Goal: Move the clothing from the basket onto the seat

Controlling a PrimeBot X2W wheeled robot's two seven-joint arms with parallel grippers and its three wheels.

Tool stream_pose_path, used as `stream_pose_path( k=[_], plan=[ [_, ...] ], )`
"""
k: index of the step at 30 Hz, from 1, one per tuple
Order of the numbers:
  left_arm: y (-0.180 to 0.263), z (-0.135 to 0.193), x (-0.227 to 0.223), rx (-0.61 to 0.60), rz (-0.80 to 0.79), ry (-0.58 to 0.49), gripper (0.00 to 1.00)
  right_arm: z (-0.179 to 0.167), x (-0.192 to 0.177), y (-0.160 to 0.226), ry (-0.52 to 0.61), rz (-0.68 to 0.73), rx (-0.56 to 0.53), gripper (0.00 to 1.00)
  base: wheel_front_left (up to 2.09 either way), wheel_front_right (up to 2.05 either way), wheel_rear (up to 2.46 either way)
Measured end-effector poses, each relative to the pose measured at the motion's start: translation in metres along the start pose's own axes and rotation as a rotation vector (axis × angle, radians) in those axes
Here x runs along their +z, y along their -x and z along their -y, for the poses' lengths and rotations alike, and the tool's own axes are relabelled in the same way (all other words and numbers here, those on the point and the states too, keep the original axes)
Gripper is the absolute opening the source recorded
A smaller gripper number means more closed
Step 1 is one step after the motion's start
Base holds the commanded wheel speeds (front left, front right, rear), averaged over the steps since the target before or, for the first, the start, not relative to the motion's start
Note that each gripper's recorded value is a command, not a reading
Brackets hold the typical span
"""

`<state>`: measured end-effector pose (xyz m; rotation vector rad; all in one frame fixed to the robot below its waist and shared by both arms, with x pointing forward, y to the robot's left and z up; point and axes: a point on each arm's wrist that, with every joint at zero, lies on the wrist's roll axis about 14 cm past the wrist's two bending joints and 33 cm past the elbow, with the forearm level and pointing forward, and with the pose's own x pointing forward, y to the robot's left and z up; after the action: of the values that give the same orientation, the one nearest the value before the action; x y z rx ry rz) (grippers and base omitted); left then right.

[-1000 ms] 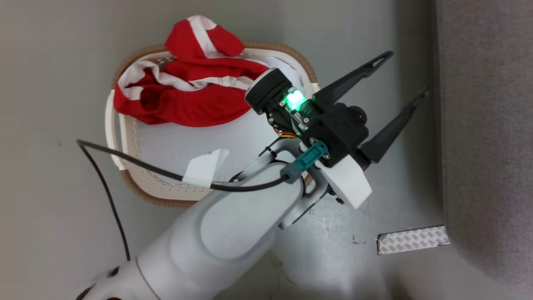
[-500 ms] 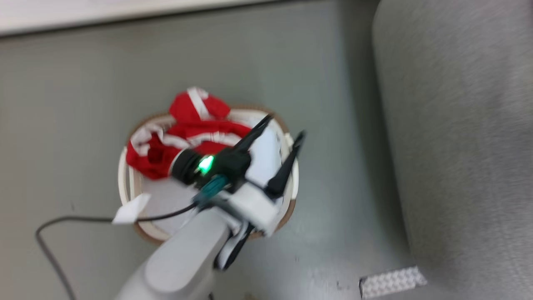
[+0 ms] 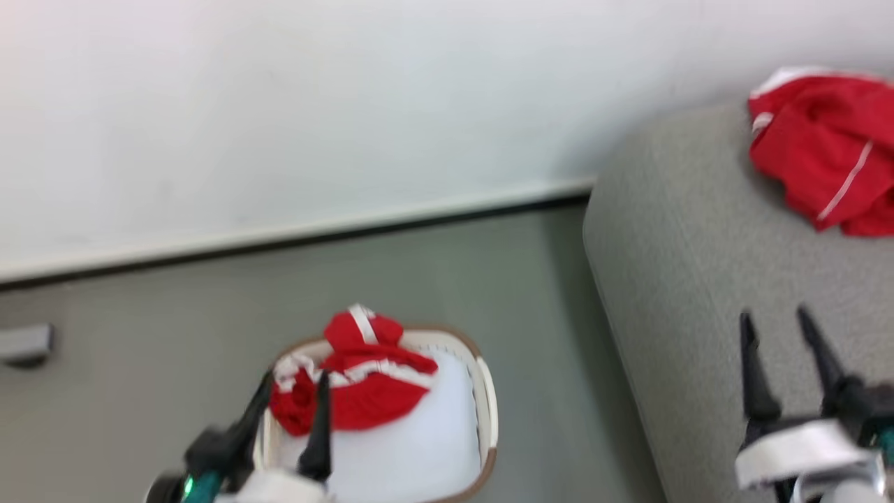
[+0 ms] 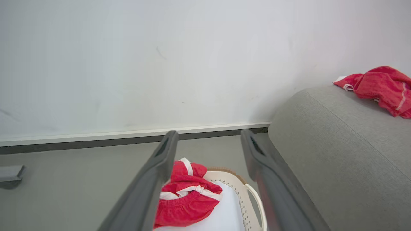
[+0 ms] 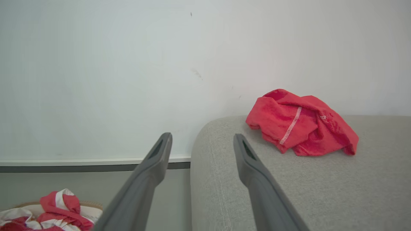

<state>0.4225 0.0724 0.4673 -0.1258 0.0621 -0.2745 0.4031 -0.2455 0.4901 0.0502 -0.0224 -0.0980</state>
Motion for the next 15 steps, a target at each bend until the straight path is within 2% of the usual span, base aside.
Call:
stream_pose_path(
  k=[6, 15],
  plan=[
    [0.048, -0.021, 0.015, 0.104, 0.044, 0.000, 1.00, -0.026, -0.004, 0.040, -0.048, -0.010, 0.052, 1.00, 0.00, 0.00, 0.00],
    [0.079, -0.041, 0.023, 0.179, 0.078, -0.010, 1.00, -0.053, -0.006, 0.055, -0.085, -0.015, 0.124, 1.00, 0.00, 0.00, 0.00]
  ],
)
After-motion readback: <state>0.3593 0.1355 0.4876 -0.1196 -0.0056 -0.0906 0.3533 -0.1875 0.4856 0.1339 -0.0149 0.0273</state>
